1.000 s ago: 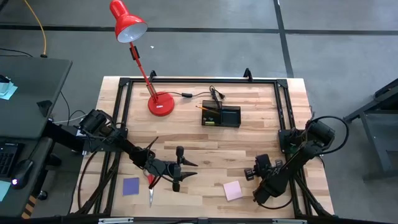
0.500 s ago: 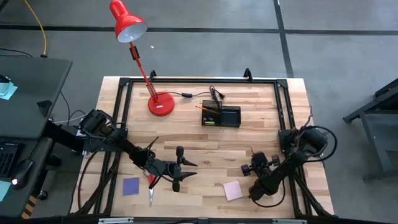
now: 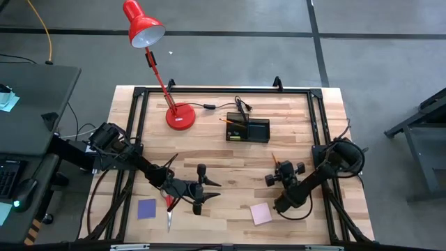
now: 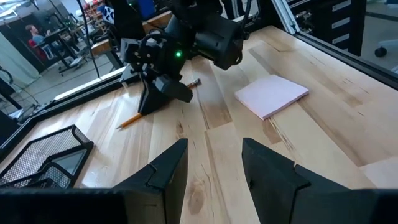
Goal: Pick and place office supplies into organizer
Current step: Put the orange pencil into the desk organizer
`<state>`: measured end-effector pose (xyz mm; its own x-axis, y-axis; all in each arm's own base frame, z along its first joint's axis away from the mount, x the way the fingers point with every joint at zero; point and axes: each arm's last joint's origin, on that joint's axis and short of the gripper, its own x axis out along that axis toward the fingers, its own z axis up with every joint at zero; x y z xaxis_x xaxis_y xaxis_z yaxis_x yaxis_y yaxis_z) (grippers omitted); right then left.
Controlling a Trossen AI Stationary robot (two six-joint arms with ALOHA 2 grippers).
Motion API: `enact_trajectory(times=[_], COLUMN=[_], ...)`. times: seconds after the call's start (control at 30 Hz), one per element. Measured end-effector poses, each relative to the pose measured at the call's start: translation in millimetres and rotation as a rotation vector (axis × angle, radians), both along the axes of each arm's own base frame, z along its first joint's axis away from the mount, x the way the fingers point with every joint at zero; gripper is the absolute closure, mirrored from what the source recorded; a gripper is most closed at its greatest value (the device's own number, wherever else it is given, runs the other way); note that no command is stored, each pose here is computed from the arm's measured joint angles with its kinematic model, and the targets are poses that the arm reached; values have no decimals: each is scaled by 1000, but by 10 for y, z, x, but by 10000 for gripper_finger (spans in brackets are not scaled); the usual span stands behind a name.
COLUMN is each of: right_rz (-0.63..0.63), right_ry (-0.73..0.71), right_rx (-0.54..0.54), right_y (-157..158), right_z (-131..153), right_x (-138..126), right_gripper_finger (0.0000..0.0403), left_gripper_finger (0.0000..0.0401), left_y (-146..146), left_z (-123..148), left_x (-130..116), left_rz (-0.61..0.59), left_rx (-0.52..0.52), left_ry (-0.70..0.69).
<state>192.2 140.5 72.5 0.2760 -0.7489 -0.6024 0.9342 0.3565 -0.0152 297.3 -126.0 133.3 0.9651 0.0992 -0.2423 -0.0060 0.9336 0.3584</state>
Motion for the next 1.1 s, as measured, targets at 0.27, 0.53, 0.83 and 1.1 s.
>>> enact_trajectory(times=[0.27, 0.53, 0.83, 1.1], right_rz=[50, 144, 295, 420], right_ry=[-43, -115, -155, -346], right_rx=[-16, -89, -19, 37], right_y=[62, 166, 591, 1031], right_z=[6, 56, 164, 327], right_x=[-2, -13, -60, -251], right_gripper_finger=[375, 299, 248, 229], left_gripper_finger=[258, 258, 258, 258], left_y=[2, 2, 3, 3], left_z=[1, 1, -14, -12], left_x=[1, 1, -3, -3], left_rz=[1, 0, 0, 1], left_rx=[1, 3, 10, 5], left_ry=[0, -1, 15, 12])
